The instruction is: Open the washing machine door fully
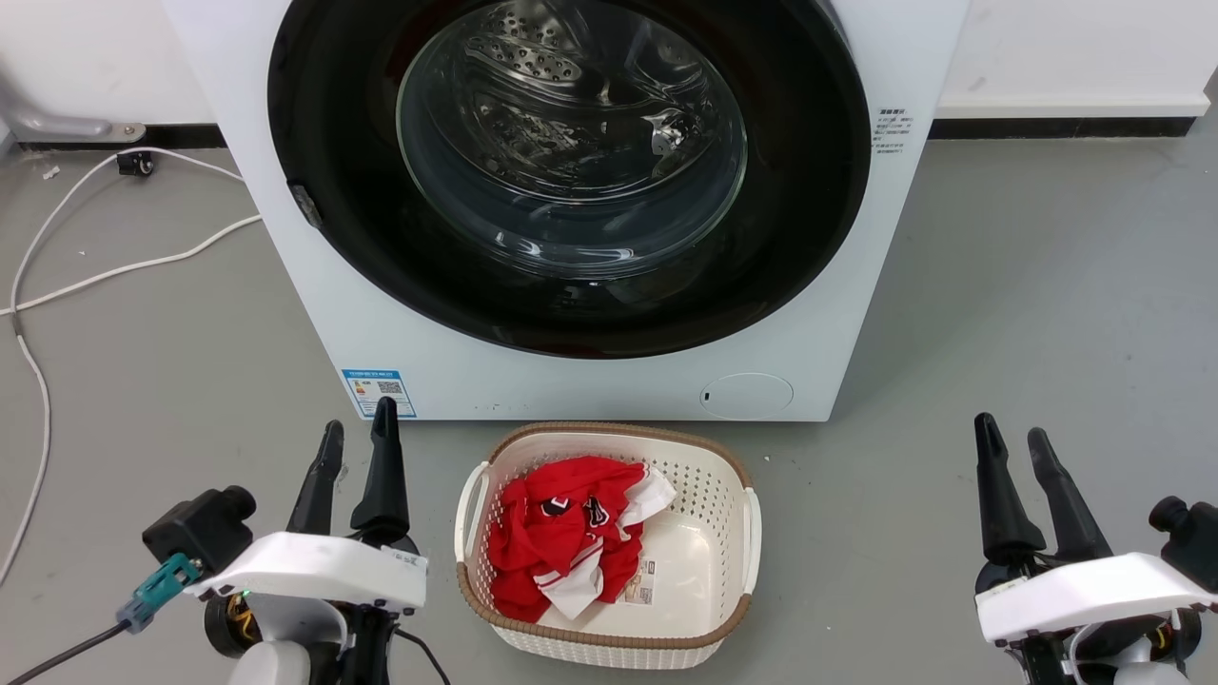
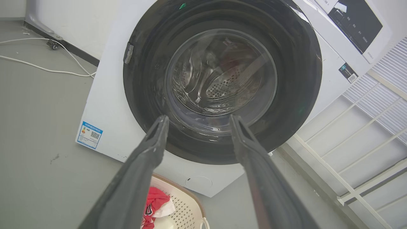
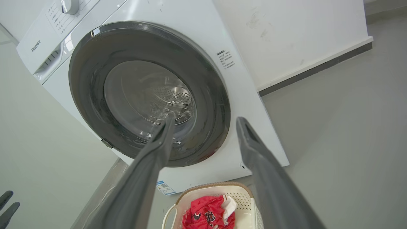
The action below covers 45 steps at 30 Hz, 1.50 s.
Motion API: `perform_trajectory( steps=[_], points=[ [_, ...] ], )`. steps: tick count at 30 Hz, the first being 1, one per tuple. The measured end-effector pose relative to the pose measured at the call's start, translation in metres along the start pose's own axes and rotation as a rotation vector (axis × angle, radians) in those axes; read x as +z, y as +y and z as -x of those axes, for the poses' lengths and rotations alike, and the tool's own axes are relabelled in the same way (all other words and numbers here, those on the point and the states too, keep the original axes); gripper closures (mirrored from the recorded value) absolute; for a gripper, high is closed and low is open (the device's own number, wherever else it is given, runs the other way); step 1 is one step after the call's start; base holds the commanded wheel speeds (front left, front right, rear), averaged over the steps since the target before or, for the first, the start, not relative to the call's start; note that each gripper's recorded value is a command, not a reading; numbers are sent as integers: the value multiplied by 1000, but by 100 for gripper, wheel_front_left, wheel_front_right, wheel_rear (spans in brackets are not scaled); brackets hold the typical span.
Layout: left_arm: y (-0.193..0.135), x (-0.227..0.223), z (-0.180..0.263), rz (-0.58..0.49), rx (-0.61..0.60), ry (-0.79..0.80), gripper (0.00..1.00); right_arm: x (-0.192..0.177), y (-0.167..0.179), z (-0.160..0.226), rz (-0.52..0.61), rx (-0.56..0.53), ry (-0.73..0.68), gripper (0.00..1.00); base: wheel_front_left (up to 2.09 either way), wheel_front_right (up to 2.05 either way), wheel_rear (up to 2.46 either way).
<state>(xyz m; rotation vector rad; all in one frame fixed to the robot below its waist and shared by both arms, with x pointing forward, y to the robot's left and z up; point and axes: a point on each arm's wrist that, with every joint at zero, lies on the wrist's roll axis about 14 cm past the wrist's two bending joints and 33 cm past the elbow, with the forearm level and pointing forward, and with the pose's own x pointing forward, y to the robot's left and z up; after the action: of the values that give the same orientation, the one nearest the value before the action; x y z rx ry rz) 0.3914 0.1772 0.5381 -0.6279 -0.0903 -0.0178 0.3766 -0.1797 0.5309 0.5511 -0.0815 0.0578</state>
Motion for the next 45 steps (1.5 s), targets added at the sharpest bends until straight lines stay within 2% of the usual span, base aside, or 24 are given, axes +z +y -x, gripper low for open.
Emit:
perform_trajectory(
  steps=[19,45],
  points=[
    [-8,-1,1,-253,-28,-20,0,-3,10,4,203,43,14,0,0,0,0],
    [-16,-2,2,-493,-66,-56,0,-8,13,8,412,69,35,0,0,0,0]
  ],
)
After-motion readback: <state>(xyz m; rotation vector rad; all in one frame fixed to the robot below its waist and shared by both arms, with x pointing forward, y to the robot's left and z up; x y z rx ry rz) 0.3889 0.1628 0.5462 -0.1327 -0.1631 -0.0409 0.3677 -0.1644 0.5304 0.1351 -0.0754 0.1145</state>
